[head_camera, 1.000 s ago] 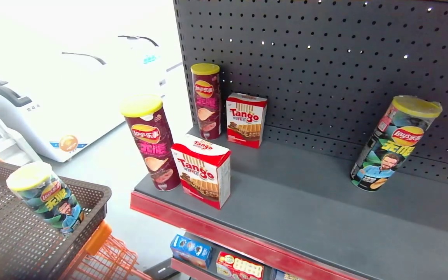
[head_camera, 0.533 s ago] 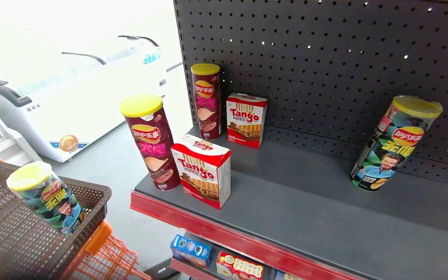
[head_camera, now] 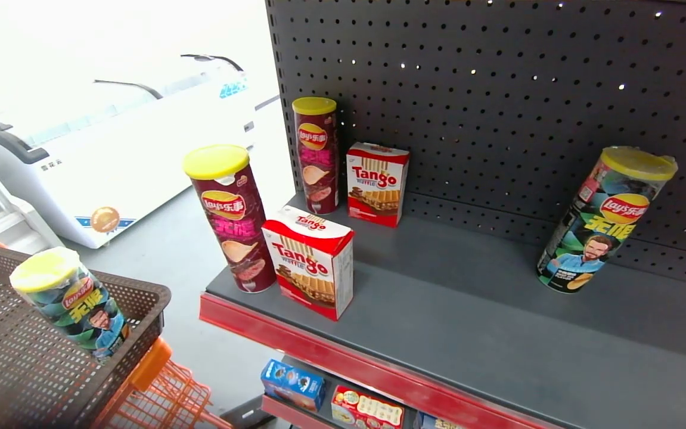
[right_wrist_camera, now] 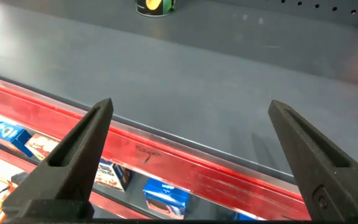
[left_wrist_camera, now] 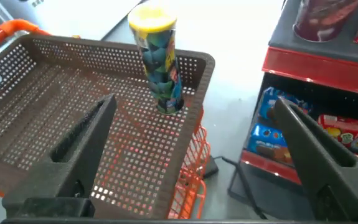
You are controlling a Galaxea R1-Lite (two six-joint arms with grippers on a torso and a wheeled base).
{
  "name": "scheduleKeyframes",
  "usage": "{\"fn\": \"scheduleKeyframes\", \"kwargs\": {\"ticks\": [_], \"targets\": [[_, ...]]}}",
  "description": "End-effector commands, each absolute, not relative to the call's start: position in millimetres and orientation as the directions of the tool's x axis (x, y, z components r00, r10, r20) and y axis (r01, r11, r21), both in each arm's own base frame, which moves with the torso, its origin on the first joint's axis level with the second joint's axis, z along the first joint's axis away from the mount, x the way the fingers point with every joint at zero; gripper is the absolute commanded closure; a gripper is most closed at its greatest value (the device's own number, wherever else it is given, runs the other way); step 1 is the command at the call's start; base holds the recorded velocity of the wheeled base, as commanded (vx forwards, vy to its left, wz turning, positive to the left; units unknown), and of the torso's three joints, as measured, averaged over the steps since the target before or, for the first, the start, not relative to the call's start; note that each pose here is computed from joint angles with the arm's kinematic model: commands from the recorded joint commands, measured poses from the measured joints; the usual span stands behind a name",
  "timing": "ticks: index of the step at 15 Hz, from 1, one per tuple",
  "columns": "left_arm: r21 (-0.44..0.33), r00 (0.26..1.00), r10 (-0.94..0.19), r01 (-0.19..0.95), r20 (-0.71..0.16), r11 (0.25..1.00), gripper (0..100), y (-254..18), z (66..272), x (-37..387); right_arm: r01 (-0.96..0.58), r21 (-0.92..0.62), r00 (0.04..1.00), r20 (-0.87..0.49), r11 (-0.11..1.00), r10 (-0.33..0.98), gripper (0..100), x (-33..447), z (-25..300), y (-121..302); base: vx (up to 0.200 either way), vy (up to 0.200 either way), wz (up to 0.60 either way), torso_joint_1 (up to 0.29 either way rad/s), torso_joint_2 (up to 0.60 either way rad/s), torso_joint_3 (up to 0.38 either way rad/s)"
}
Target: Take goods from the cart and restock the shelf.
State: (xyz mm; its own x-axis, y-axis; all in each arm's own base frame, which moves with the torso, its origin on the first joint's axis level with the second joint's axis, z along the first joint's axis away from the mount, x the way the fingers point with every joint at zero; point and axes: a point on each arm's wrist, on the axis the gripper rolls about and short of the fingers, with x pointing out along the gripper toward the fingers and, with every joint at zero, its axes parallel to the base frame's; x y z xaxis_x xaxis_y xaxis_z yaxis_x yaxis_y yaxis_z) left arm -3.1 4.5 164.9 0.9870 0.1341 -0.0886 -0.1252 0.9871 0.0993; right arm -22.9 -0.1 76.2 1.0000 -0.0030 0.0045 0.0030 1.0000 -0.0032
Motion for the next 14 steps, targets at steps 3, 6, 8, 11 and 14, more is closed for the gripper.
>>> {"fn": "scheduleKeyframes", "kwargs": {"ticks": [3,6,8,11,14], "targets": [[0.004,0.913,0.197,-0.209,-0.358,0.978,0,16,195,70,0.002,-0.003,1.000,0.005,1.000,-0.002,0,-23,76,0,0.000,0.000,0.00,0.000,0.00,0.000],[0.099,0.858,0.277,-0.260,-0.434,0.961,0,41,201,105,0.003,-0.003,1.000,0.005,1.000,-0.003,0,-23,76,0,0.000,0.000,0.00,0.000,0.00,0.000],[0.142,0.830,0.320,-0.288,-0.457,0.947,0,55,195,126,0.003,-0.005,1.000,0.005,1.000,-0.003,0,-23,76,0,0.000,0.000,0.00,0.000,0.00,0.000],[0.125,0.836,0.301,-0.275,-0.459,0.953,0,64,177,151,0.002,-0.005,1.000,0.005,1.000,-0.002,0,-23,76,0,0.000,0.000,0.00,0.000,0.00,0.000],[0.080,0.867,0.227,-0.214,-0.444,0.974,0,66,144,174,0.002,-0.003,1.000,0.005,1.000,-0.002,0,-23,76,0,0.000,0.000,0.00,0.000,0.00,0.000]]}}
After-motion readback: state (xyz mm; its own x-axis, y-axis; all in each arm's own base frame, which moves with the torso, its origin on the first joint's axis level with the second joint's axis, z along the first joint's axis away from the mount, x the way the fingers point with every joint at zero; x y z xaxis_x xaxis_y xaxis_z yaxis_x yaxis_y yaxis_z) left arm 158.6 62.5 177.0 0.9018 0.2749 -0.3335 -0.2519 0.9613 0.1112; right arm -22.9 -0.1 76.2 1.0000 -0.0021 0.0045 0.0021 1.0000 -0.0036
